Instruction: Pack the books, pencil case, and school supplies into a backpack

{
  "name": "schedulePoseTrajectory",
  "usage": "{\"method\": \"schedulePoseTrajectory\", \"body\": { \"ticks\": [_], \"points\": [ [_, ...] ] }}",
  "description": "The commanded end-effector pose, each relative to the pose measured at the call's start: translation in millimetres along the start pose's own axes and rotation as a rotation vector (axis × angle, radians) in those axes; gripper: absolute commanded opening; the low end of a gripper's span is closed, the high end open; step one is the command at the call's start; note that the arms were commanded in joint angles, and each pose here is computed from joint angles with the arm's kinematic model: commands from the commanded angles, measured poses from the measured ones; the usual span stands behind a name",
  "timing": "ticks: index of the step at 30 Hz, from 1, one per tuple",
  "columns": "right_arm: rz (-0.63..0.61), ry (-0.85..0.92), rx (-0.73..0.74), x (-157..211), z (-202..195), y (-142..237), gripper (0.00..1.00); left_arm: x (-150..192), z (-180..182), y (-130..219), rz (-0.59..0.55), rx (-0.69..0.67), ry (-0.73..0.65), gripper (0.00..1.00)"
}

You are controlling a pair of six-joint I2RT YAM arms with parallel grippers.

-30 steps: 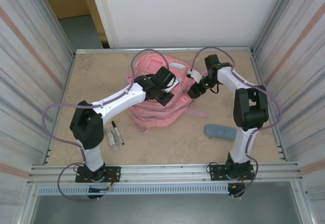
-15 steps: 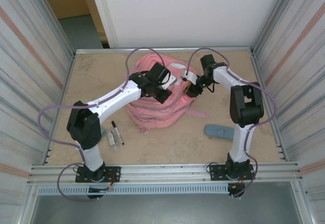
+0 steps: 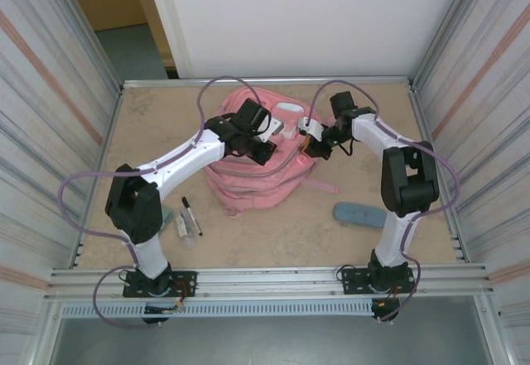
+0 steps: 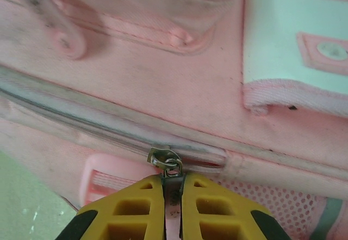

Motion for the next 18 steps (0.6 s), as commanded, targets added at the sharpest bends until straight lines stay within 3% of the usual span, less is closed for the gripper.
{"method": "schedulePoseTrajectory", "body": {
  "ticks": [1, 9, 18],
  "points": [
    [-0.039, 0.015, -0.043, -22, 27, 10, 0.02, -19, 4, 15, -0.117, 0.001, 0.030, 0.00],
    [0.053, -0.012, -0.087, -32, 76, -6, 0.03, -23, 11, 1, -0.126, 0.026, 0.118, 0.00],
    [0.012, -0.159, -0.271, -41, 135, -27, 0.07, -24, 21, -13, -0.158, 0.036, 0.182, 0.00]
  ]
}}
Point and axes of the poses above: each hand's point on the last joint's axis, 136 mm out from that joint toward the fingers, its own y axis back along the fingers, its own z axis along the line the jaws close on, x = y × z, the point moved 7 cm from there along y, back along the fingers, and after that the axes turned 3 degrees about -y, right-handed, at the moved point
